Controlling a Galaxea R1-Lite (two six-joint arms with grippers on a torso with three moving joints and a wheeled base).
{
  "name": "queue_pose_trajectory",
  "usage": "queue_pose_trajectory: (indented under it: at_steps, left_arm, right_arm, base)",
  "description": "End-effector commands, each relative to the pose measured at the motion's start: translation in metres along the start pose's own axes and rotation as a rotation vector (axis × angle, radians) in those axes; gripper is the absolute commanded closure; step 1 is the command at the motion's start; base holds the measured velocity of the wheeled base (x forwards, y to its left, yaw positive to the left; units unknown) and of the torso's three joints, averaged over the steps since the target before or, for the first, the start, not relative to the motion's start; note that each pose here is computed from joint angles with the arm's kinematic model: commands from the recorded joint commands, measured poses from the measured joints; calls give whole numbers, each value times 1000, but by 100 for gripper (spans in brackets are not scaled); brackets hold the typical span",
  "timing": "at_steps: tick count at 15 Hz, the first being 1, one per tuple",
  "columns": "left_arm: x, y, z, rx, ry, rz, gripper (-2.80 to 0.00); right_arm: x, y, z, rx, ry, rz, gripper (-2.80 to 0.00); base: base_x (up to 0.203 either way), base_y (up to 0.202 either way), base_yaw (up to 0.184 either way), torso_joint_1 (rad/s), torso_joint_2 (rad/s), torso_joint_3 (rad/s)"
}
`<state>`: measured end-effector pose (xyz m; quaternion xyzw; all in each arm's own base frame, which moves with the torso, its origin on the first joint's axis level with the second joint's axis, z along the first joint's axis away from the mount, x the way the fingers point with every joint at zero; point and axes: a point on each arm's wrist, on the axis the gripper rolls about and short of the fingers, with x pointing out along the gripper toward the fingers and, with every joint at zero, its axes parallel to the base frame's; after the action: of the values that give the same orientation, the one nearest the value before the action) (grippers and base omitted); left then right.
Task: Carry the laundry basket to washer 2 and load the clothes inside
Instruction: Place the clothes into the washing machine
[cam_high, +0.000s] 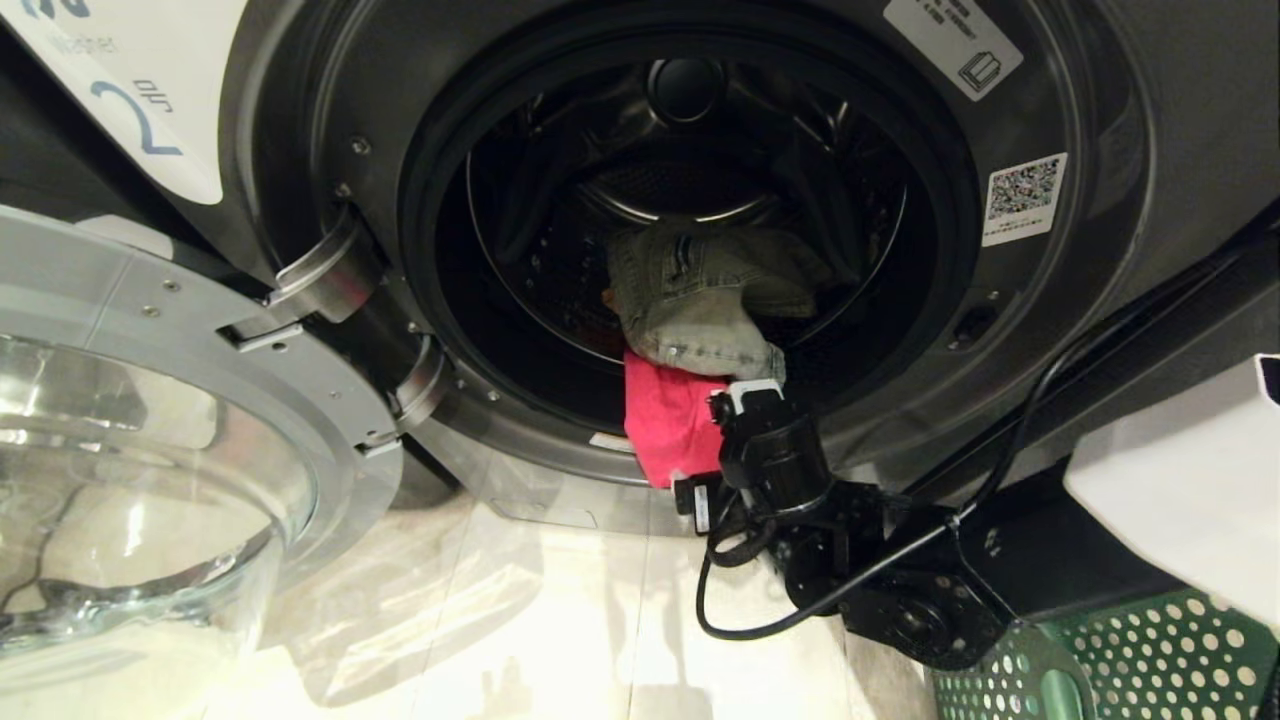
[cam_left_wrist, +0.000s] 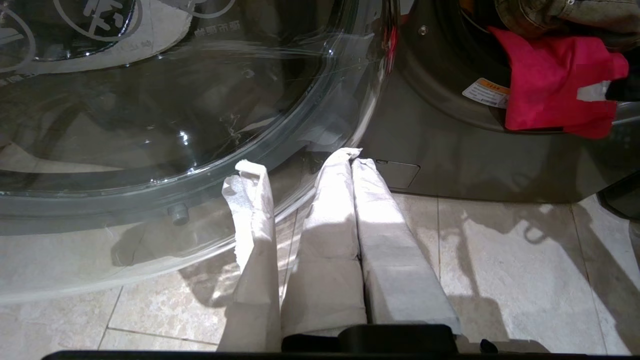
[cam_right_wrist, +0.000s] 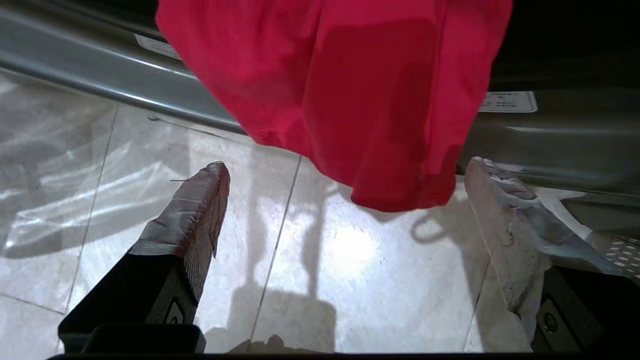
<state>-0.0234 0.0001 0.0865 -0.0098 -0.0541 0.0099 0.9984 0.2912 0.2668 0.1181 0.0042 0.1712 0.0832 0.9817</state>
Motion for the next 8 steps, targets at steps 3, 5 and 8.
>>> queue_pose_trajectory:
  at_steps: [3,5,8]
  left_arm:
    - [2,0,-11,0,39,1,0]
    - [2,0,-11,0,41,1,0]
    - [2,0,-11,0,41,1,0]
  right_arm:
    - [40,-4,-9,10,43,-70,-280]
    - [49,-11,-8,21,53,-99,-280]
    - [58,-16,-10,43,73,-117,-280]
  base:
    - [0,0,0,0,0,0]
    - [0,0,0,0,0,0]
    - [0,0,0,0,0,0]
